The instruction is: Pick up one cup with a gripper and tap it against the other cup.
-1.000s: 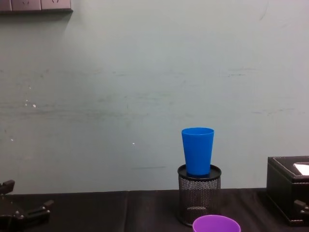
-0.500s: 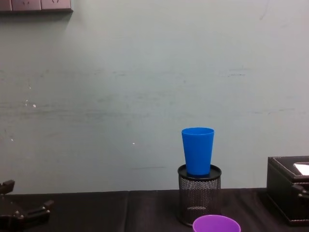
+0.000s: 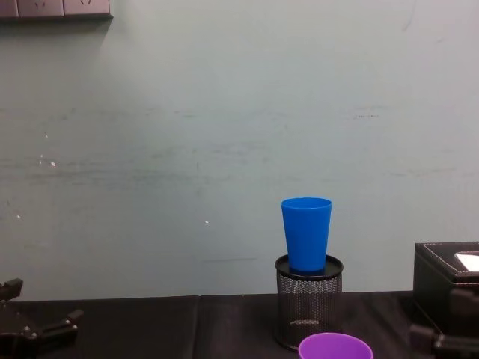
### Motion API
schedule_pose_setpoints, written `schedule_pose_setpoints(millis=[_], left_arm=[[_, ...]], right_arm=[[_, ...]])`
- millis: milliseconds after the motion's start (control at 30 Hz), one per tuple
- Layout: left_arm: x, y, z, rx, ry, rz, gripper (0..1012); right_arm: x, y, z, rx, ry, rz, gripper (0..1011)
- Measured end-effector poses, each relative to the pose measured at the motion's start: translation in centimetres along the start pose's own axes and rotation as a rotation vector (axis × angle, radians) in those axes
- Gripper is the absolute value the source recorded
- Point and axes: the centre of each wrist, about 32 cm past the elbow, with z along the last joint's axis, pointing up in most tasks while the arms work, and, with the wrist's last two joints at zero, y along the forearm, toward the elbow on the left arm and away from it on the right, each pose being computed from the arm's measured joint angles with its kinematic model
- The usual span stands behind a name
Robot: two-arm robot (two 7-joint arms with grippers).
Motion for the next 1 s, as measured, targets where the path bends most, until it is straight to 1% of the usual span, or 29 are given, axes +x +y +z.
schedule_pose_setpoints(millis=[100, 133, 267, 433, 567, 767, 1000], left_arm=[[0.00, 0.00, 0.00, 0.000, 0.000, 0.000, 1000], [0.00, 0.00, 0.00, 0.000, 0.000, 0.000, 1000], [0.00, 0.00, 0.00, 0.000, 0.000, 0.000, 1000], [0.00, 0.00, 0.00, 0.000, 0.000, 0.000, 1000], [0.00, 0.00, 0.00, 0.000, 0.000, 0.000, 1000], [0.00, 0.00, 0.00, 0.000, 0.000, 0.000, 1000], [0.00, 0.00, 0.00, 0.000, 0.000, 0.000, 1000]], right_arm=[[-0.1, -0.1, -0.1, -0.010, 0.027, 0.065, 1010], [-0.2, -0.1, -0.2, -0.018, 0.040, 0.100, 1010], [-0.5, 0.0, -0.5, -0.037, 0.055, 0.153, 1010], [-0.7, 0.4, -0.8, -0.049, 0.057, 0.179, 1010], [-0.8, 0.7, -1.0, -0.053, 0.054, 0.186, 1010], [-1.0, 1.7, -1.5, -0.064, 0.037, 0.209, 1010], [-1.1, 2.8, -2.0, -0.070, 0.029, 0.214, 1010]])
